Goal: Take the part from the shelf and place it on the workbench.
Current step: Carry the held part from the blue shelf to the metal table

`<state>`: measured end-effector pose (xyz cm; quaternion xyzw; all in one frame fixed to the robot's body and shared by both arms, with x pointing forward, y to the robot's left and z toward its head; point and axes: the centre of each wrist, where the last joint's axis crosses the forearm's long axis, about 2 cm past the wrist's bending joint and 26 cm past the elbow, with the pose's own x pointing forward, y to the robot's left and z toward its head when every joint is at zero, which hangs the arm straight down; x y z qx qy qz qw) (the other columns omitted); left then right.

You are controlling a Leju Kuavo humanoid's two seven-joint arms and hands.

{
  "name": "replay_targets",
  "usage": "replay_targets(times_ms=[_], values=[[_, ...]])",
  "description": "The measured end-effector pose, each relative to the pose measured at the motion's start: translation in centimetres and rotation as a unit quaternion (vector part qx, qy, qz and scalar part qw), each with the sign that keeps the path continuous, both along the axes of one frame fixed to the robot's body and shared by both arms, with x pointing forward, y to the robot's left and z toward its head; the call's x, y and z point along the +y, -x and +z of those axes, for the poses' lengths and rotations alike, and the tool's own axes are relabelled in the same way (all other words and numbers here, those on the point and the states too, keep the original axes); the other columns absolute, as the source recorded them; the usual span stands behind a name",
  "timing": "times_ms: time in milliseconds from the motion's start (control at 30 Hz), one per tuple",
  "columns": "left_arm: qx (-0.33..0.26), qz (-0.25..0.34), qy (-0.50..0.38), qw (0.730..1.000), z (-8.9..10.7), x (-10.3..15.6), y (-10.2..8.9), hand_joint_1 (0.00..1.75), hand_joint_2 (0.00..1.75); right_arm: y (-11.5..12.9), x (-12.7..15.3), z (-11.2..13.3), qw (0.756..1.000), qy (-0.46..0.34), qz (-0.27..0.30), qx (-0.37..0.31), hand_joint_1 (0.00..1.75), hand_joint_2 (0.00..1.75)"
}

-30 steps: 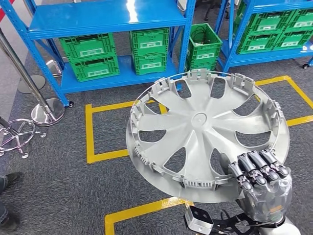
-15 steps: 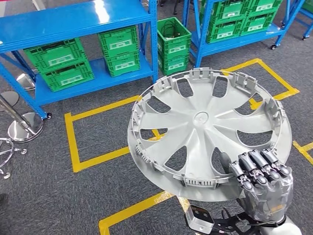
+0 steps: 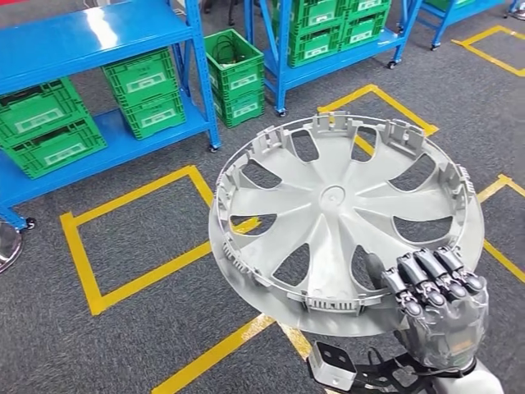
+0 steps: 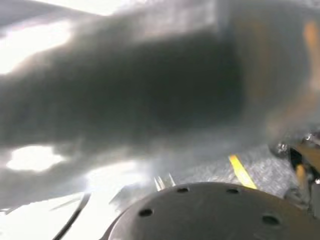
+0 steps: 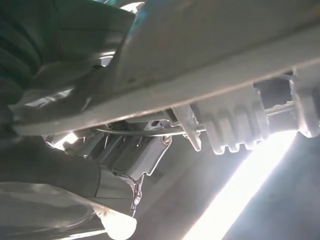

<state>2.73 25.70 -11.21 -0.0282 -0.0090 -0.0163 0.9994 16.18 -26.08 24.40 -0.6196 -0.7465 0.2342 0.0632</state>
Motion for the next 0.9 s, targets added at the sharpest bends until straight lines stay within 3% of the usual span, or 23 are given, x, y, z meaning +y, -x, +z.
replay_targets(times_ms=[633, 800, 900], values=[[0.032, 0.016, 0.025, 0.999, -0.1, 1.1, 1.1, 0.0, 0.0, -0.2, 0.6, 0.0, 1.0, -0.012, 0.009, 0.002, 1.75, 1.75], [0.013, 0.007, 0.013, 1.0, -0.2, 1.3, 1.4, 0.0, 0.0, -0.1, 0.7, -0.1, 1.0, -0.012, 0.011, 0.004, 1.75, 1.75], [-0.029, -0.013, -0.004, 0.999, -0.2, 1.5, 1.4, 0.0, 0.0, -0.1, 0.6, -0.2, 1.0, -0.011, 0.012, 0.005, 1.75, 1.75]])
